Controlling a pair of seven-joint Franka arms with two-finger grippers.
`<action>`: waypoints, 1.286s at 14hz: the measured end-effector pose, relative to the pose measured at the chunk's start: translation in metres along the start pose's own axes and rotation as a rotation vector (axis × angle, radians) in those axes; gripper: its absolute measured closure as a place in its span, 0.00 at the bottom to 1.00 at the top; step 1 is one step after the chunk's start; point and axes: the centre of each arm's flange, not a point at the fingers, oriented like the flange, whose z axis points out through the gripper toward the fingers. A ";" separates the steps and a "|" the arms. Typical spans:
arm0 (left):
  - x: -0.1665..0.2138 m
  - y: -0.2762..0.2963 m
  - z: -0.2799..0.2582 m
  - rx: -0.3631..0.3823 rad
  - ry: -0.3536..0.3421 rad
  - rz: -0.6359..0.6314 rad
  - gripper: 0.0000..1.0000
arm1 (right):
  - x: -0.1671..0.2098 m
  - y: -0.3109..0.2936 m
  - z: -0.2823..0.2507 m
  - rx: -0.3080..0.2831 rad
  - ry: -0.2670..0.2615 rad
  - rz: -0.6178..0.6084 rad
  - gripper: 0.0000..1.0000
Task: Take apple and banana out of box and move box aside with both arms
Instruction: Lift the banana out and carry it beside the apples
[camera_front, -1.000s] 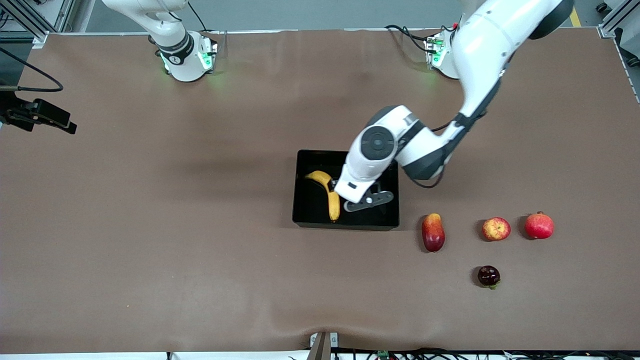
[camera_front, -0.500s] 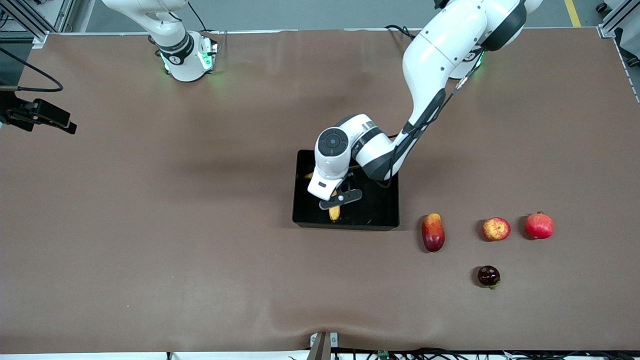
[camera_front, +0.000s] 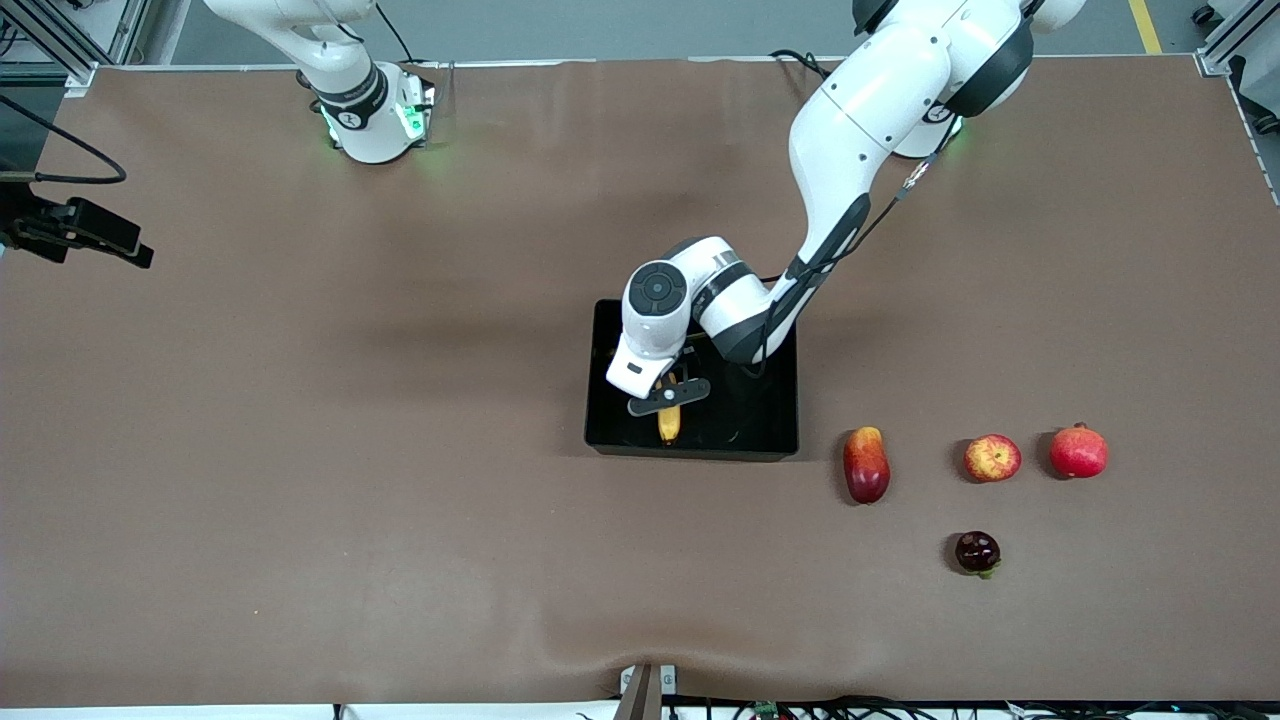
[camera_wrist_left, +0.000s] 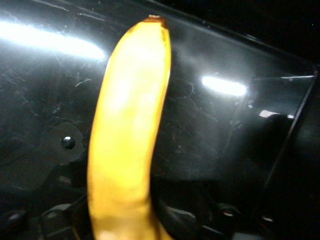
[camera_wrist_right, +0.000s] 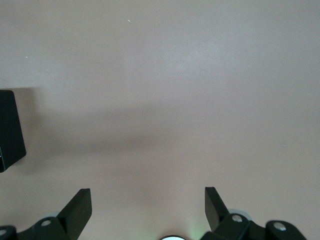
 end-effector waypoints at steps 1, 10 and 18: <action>0.000 0.001 -0.001 -0.003 0.002 0.000 0.39 | 0.000 0.000 0.000 0.000 0.000 0.000 0.00; 0.045 -0.004 -0.097 -0.006 0.115 0.089 0.62 | 0.000 0.000 0.000 0.000 0.000 0.000 0.00; 0.127 -0.097 -0.238 0.047 0.042 0.173 0.62 | 0.008 -0.020 0.014 -0.001 -0.024 -0.034 0.00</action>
